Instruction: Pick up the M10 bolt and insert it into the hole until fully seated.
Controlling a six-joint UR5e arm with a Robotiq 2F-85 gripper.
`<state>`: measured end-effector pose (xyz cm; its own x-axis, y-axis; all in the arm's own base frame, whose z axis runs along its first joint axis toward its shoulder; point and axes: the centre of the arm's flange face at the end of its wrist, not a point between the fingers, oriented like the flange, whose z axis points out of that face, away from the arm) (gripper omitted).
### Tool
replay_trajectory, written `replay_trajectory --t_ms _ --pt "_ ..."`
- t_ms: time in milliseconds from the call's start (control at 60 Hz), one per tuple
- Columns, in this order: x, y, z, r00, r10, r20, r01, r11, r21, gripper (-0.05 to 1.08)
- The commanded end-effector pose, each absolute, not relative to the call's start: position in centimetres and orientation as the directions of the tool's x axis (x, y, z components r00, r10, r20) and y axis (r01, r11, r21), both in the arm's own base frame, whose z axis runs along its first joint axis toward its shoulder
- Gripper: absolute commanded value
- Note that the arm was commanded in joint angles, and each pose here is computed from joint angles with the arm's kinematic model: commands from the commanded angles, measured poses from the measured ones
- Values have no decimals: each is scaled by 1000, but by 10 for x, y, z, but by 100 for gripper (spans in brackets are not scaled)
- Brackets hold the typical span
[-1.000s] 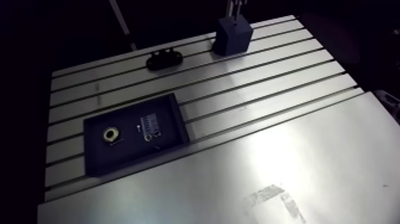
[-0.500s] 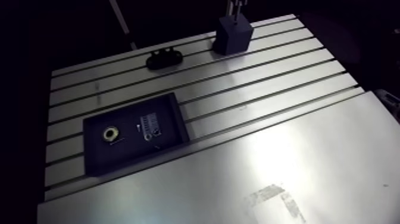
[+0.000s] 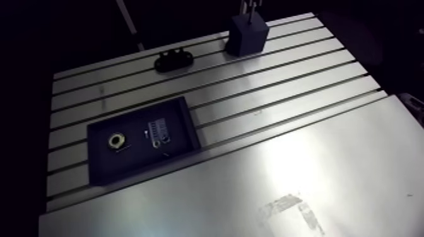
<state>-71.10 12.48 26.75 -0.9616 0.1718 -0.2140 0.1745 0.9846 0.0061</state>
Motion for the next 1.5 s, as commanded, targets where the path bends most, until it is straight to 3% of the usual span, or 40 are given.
replay_trajectory --t_ms 17,1500 --pt "-711 125 266 -961 171 -215 174 985 6 108" --pt "-710 124 259 -959 172 -227 175 984 4 108"
